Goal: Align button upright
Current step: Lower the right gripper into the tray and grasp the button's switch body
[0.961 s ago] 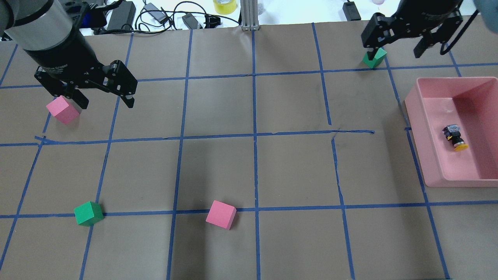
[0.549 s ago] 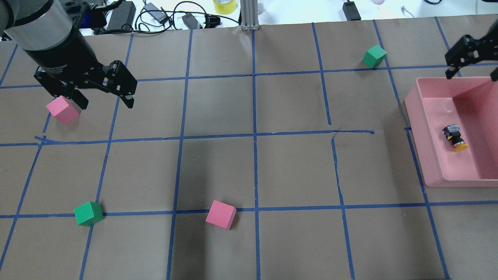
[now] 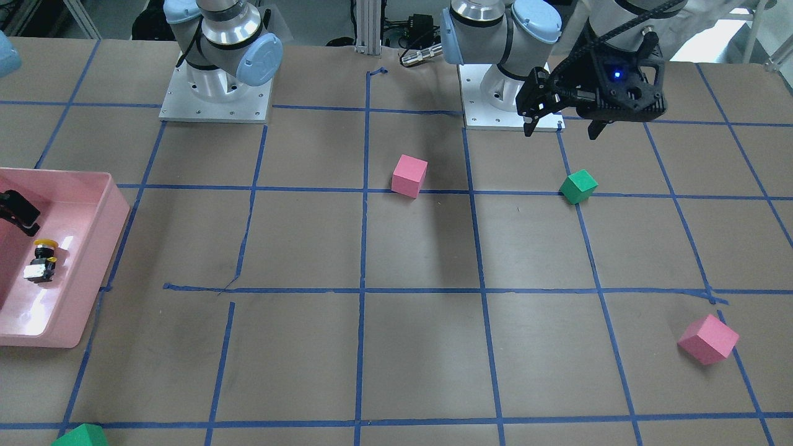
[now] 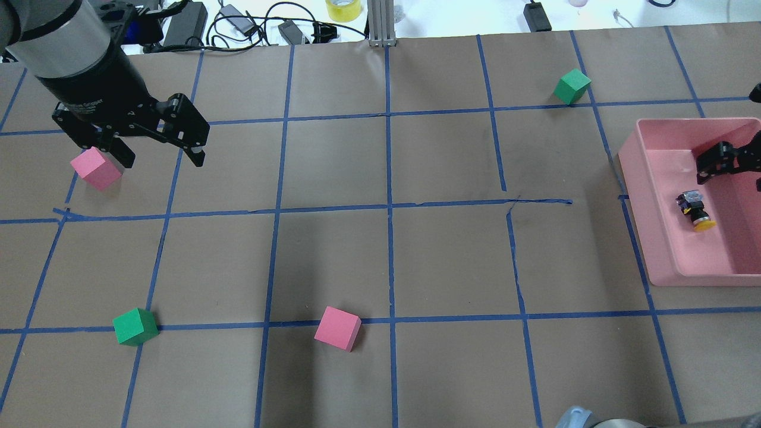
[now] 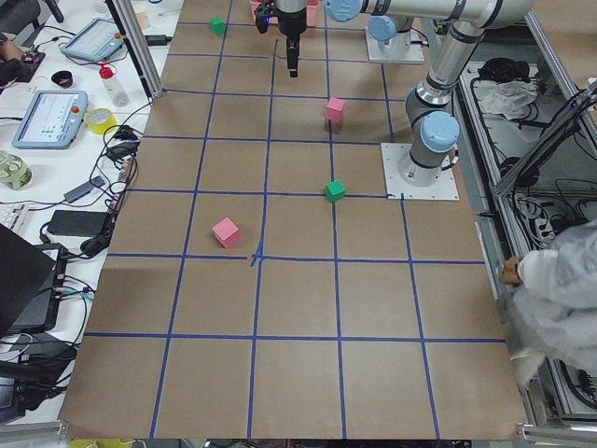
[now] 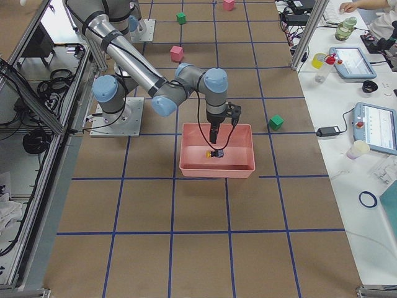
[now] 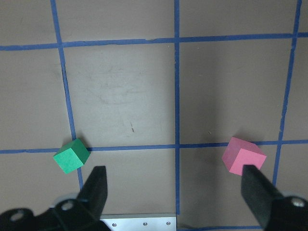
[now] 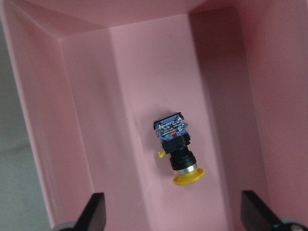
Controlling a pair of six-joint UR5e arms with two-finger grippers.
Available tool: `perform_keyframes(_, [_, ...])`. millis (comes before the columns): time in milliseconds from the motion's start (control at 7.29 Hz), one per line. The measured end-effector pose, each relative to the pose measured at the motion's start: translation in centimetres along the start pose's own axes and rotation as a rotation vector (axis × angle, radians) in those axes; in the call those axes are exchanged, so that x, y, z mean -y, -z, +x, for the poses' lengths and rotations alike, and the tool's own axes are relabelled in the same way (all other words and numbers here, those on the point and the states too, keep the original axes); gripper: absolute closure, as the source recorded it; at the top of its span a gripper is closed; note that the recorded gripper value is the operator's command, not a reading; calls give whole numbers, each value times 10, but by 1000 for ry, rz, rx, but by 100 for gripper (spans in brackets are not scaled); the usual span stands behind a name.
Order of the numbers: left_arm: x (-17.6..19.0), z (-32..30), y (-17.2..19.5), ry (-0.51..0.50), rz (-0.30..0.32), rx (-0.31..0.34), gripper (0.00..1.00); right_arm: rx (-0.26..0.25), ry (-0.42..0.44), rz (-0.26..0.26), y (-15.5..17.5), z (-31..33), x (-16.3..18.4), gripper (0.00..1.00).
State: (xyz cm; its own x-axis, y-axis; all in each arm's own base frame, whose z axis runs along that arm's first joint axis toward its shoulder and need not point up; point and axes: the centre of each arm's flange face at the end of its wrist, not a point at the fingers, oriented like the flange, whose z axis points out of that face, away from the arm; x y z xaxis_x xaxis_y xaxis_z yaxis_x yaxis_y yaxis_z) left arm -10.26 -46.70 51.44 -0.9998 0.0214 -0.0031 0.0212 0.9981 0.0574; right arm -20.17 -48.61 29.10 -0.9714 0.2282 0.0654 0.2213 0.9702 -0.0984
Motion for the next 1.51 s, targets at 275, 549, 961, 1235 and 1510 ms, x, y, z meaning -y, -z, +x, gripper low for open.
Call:
perform_keyframes(275, [0,0,0,-1,0,0,0,4,-12,-7,-34,7,-10,0])
perform_keyframes(549, [0,0,0,-1,-1,0,0,9,-17,-20,-46,10,-12,0])
perform_keyframes(961, [0,-1,-1,-2,-4,0,0,20,-17,-41,-60,12,-10,0])
perform_keyframes(1235, [0,-1,-1,-1,-3,0,0,19,-15,-35,-59,13,-7,0])
perform_keyframes(1510, [0,-1,-1,0,-4,0,0,37,80,-17,-59,13,-2,0])
